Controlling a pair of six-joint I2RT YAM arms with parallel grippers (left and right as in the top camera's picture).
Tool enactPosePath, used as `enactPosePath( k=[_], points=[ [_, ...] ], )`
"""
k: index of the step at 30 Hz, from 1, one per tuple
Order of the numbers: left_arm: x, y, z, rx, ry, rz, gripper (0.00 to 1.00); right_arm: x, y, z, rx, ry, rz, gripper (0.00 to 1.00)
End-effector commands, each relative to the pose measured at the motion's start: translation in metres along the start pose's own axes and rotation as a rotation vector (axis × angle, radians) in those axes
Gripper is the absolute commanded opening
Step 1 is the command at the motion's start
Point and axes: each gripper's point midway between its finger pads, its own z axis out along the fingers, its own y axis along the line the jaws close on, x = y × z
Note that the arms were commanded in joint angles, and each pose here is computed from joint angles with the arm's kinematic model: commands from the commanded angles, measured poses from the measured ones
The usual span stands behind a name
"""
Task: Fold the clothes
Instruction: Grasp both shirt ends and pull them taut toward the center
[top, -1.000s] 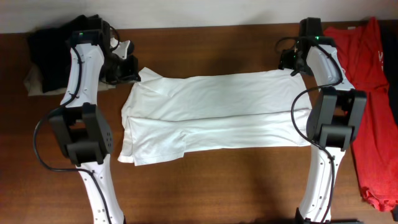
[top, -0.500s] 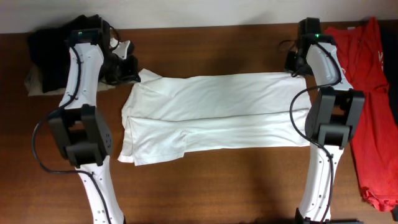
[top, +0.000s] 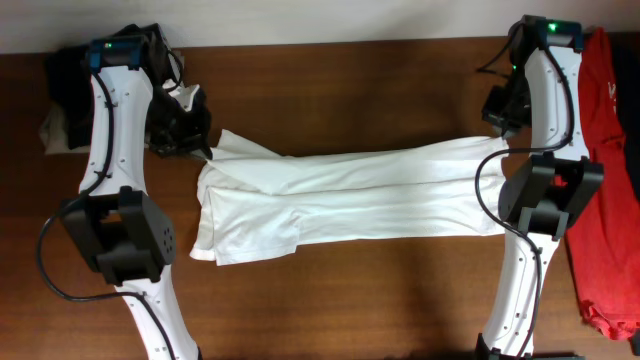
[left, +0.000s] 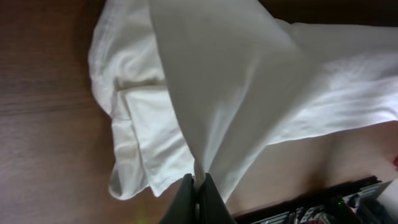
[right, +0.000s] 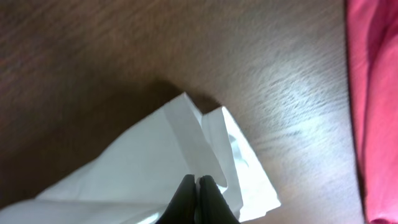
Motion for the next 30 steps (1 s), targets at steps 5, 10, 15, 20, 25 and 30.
enactPosePath(
  k=[5, 10, 15, 20, 25, 30],
  points=[
    [0.013, 0.019, -0.033, -0.079, -0.076, -0.058, 0.01, 0.022, 0.0, -0.076, -0.129, -0.11, -0.04, 0.04],
    [0.048, 0.021, -0.021, -0.079, 0.011, -0.081, 0.0, 0.081, -0.024, -0.073, -0.079, 0.01, -0.042, 0.04],
    [0.075, 0.034, 0.023, -0.08, 0.169, -0.124, 0.01, 0.087, -0.038, -0.041, 0.01, 0.02, -0.02, 0.04],
    [0.101, 0.045, 0.06, -0.081, 0.269, -0.171, 0.01, 0.067, -0.049, -0.014, -0.009, -0.019, 0.034, 0.04],
    [0.109, 0.047, 0.072, -0.071, 0.3, -0.189, 0.01, 0.058, -0.055, -0.007, -0.017, -0.039, 0.048, 0.04],
    [0.109, 0.047, 0.073, -0.071, 0.298, -0.188, 0.01, 0.078, -0.053, 0.015, -0.018, 0.055, 0.041, 0.09]
  ],
)
